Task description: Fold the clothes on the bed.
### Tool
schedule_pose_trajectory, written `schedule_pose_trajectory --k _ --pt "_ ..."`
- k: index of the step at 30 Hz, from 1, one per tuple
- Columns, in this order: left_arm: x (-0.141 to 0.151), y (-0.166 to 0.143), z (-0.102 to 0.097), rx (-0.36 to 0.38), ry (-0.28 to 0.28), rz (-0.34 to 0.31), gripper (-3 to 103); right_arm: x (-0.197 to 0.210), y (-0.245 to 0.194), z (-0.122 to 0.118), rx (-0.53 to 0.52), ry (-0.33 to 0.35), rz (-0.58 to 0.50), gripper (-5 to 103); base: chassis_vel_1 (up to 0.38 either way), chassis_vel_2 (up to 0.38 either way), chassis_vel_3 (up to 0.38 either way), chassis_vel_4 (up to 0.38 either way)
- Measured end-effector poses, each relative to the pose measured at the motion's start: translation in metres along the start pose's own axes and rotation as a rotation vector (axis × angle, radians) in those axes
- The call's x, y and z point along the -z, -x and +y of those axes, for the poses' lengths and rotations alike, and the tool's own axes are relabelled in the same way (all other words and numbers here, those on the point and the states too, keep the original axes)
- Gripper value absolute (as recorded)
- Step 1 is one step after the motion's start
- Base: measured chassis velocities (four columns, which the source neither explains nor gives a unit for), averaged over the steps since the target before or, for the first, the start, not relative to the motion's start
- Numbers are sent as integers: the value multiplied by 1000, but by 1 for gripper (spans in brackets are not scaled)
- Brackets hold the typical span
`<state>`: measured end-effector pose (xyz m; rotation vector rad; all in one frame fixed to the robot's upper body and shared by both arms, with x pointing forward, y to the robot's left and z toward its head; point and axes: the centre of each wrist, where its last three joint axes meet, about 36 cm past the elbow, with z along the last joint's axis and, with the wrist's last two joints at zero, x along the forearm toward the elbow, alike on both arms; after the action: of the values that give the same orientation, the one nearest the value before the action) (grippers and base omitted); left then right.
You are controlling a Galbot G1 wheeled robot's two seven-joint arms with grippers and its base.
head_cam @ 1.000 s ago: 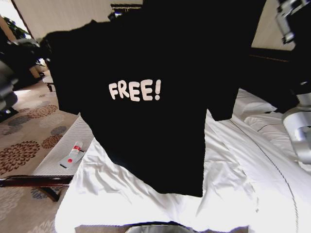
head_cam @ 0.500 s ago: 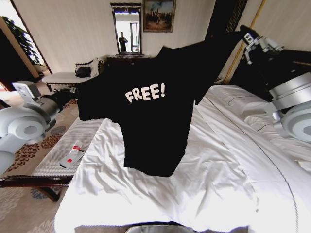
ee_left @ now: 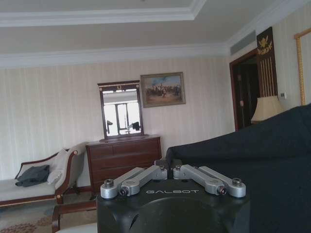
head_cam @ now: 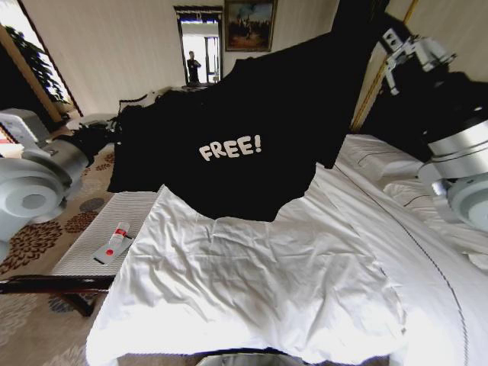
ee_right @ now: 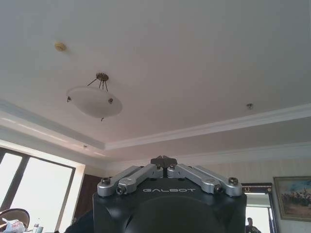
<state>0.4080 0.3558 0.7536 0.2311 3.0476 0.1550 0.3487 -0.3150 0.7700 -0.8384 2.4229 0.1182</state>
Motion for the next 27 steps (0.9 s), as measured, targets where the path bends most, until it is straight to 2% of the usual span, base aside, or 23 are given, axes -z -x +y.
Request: schedule_pose_trajectory --k 4,7,10,13,16,17,20,21,25,27 --pt "-8 1 -4 2 6 39 0 -3 -3 4 -15 29 -7 0 0 0 0 0" --pt "-18 2 -6 5 -10 57 0 0 -6 10 -38 56 -33 0 0 0 0 0" --pt "-31 2 -14 -6 -60 68 0 8 -13 22 -108 113 -102 0 0 0 0 0" --pt "-35 1 -17 -10 -94 64 0 9 -18 21 -147 130 -137 0 0 0 0 0" --pt "-40 3 -20 -2 -150 49 0 6 -23 13 -194 137 -179 0 0 0 0 0" --pt "-40 3 -20 -2 -150 49 0 6 -23 13 -194 137 -179 0 0 0 0 0" --pt "-51 7 -20 9 -193 42 0 -2 -26 -8 -215 117 -240 0 0 0 0 0" --pt "-51 7 -20 9 -193 42 0 -2 -26 -8 -215 117 -240 0 0 0 0 0" --pt "-66 11 -23 20 -227 50 0 -22 -35 -38 -247 99 -315 0 0 0 0 0" --pt "-70 12 -23 24 -230 52 0 -30 -38 -42 -255 104 -321 0 0 0 0 0"
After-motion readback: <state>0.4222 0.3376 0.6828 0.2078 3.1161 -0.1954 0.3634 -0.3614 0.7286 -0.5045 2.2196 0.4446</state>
